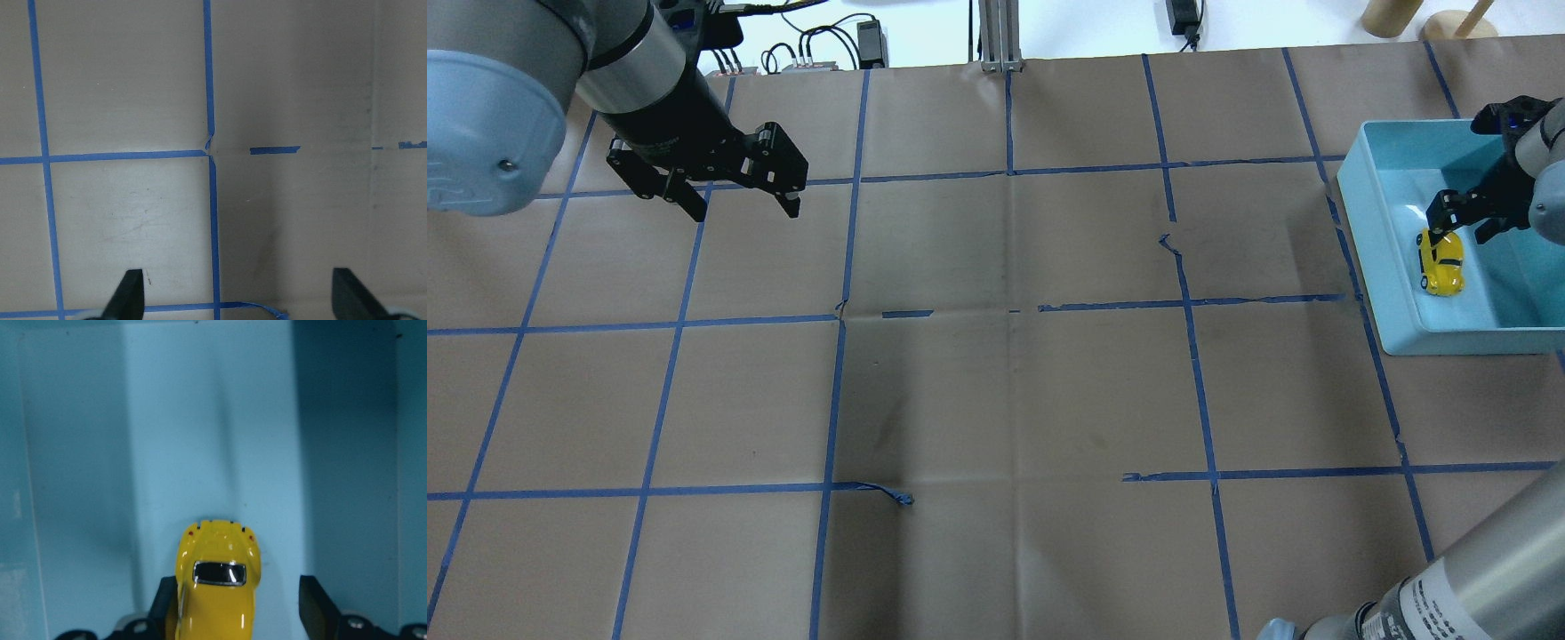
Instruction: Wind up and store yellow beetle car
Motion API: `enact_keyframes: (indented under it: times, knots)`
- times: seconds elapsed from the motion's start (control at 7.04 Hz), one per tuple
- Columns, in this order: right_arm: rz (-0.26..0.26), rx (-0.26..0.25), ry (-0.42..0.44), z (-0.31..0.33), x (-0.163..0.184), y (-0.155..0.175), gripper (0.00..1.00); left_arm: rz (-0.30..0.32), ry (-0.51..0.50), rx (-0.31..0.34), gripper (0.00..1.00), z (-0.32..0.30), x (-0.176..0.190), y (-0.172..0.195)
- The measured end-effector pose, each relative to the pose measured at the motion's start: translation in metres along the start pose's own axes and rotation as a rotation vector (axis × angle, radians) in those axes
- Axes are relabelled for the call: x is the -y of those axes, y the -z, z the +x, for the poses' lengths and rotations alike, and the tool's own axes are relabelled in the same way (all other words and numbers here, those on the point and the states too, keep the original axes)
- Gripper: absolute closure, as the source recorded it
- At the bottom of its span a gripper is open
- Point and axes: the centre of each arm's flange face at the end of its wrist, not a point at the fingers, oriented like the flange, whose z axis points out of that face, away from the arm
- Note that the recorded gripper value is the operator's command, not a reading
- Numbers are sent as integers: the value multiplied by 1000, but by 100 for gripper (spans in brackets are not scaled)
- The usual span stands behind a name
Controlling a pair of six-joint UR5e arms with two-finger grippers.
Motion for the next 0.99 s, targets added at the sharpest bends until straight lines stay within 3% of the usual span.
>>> enact_keyframes:
  times: [0.28,0.71,0.99]
  knots:
    - [13,-8,-26,-1,6,23,0,-4,-1,0,1,0,0,-2]
    - [15,11,-39,-60,14,133,0,-3,0,0,1,-1,0,-2]
    - [30,21,-20,-137,-6,207,0,-2,0,0,1,-1,0,-1]
